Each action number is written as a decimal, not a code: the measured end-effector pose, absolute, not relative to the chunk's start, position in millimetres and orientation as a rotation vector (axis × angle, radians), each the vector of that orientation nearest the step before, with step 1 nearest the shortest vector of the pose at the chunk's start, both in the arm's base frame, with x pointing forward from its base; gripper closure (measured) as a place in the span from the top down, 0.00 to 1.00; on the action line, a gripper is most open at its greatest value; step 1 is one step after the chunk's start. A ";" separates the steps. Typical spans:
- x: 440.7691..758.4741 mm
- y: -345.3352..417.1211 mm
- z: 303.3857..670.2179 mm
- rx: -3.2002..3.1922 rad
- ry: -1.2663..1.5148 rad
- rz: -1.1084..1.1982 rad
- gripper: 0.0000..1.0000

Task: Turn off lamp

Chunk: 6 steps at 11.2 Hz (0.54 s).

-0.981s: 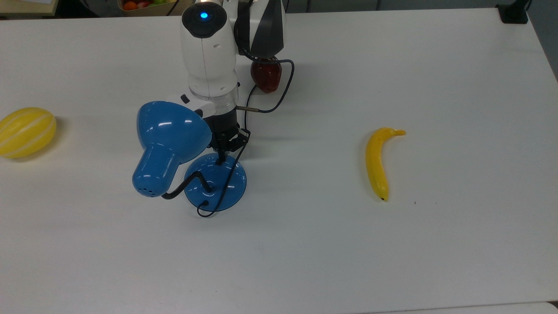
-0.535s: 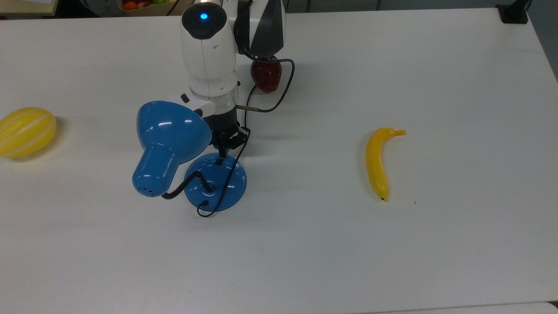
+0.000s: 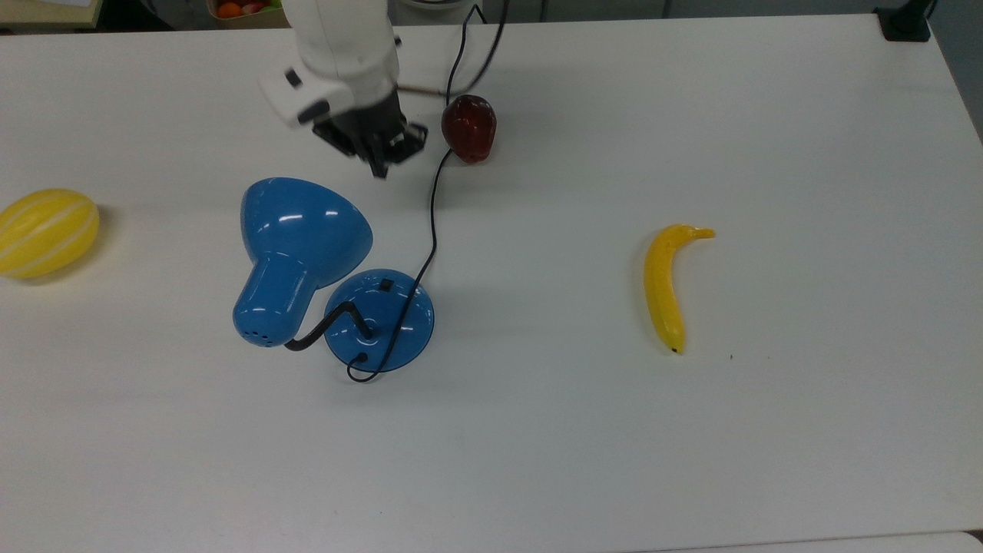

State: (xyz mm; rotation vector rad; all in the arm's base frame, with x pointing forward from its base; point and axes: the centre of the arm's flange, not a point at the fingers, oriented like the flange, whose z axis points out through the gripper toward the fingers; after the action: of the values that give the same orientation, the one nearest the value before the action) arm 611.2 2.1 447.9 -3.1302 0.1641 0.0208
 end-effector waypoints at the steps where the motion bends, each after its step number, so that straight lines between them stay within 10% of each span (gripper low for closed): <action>1: 598.0 -7.1 478.2 -3.125 0.156 0.009 0.11; 6: 549.8 -27.8 538.4 -3.153 0.163 0.051 0.85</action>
State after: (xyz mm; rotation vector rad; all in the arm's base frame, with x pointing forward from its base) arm 549.8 -27.8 538.4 -3.1532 0.1631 0.0515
